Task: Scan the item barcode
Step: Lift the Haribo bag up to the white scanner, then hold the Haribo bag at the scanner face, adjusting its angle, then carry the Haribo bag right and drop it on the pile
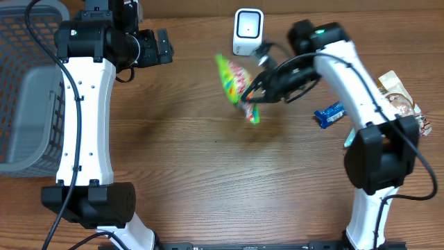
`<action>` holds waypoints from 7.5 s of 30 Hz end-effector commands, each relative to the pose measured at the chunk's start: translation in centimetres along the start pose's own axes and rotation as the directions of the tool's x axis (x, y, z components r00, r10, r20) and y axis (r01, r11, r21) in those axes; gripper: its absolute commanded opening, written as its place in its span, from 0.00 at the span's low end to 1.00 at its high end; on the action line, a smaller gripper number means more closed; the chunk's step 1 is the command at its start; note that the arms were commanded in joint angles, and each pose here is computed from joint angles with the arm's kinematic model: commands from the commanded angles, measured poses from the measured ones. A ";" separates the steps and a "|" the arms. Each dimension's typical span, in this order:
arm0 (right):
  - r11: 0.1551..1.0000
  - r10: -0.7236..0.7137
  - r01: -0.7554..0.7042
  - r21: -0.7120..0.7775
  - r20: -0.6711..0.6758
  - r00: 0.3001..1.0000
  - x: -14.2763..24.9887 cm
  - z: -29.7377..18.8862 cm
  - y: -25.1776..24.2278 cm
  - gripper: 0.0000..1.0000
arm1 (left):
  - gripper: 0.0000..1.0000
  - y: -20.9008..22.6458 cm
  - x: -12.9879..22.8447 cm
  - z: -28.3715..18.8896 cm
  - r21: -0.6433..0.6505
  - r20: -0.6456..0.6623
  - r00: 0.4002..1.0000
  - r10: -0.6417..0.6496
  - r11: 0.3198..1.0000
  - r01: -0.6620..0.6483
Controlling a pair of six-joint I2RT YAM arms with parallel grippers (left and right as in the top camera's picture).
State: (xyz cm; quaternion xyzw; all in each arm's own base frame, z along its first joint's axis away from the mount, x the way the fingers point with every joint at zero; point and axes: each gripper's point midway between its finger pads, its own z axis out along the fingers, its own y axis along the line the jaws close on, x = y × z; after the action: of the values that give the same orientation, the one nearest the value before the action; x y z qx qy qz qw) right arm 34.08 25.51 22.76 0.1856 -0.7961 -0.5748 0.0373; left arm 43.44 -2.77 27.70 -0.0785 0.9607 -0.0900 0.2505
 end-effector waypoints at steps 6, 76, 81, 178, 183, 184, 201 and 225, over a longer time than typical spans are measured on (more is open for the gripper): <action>0.933 0.165 -0.097 -0.345 0.172 0.971 -2.5 -6.0 5.2 0.04 | 1.00 -0.3 -0.1 0.0 0.001 0.005 1.000 0.003 1.000 -0.003; 0.819 0.563 -0.484 -0.308 0.271 0.781 -11.3 -11.1 1.1 0.04 | 0.99 -0.3 -0.1 0.0 0.001 0.005 1.000 0.003 1.000 -0.003; 0.958 0.285 -0.251 -0.135 0.417 0.863 -12.7 -10.1 -0.1 0.04 | 1.00 -0.3 -0.1 0.0 0.001 0.005 1.000 0.003 1.000 -0.003; 0.171 -0.944 -0.125 0.977 0.199 0.264 -28.4 -5.7 -4.8 0.04 | 1.00 -0.3 -0.2 0.0 0.001 0.005 1.000 0.003 1.000 -0.003; 0.145 -0.899 -0.051 0.988 0.153 0.409 -25.9 -3.5 -3.7 0.04 | 1.00 -0.3 -0.1 0.0 0.001 0.005 1.000 0.003 1.000 -0.003; 0.146 -0.891 -0.029 0.989 0.144 0.430 -25.3 -3.3 -3.1 0.04 | 1.00 -0.3 -0.1 0.0 0.001 0.005 1.000 0.003 1.000 -0.003; 0.581 -0.418 -0.350 0.735 0.638 0.646 -9.3 -18.9 3.0 0.04 | 1.00 -0.3 -0.1 0.0 0.001 0.005 1.000 0.003 1.000 -0.003; 0.173 0.104 -0.857 0.485 0.857 0.505 7.7 -27.0 -18.4 0.10 | 1.00 -0.3 -0.1 0.0 0.001 0.005 1.000 0.003 1.000 -0.003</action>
State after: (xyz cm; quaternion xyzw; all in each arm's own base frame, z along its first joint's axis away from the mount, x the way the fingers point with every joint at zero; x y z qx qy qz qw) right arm 37.42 -7.50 10.23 -0.3693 -0.9227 0.0229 -0.1083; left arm 43.43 -2.76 27.70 -0.0785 0.9608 -0.0898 0.2503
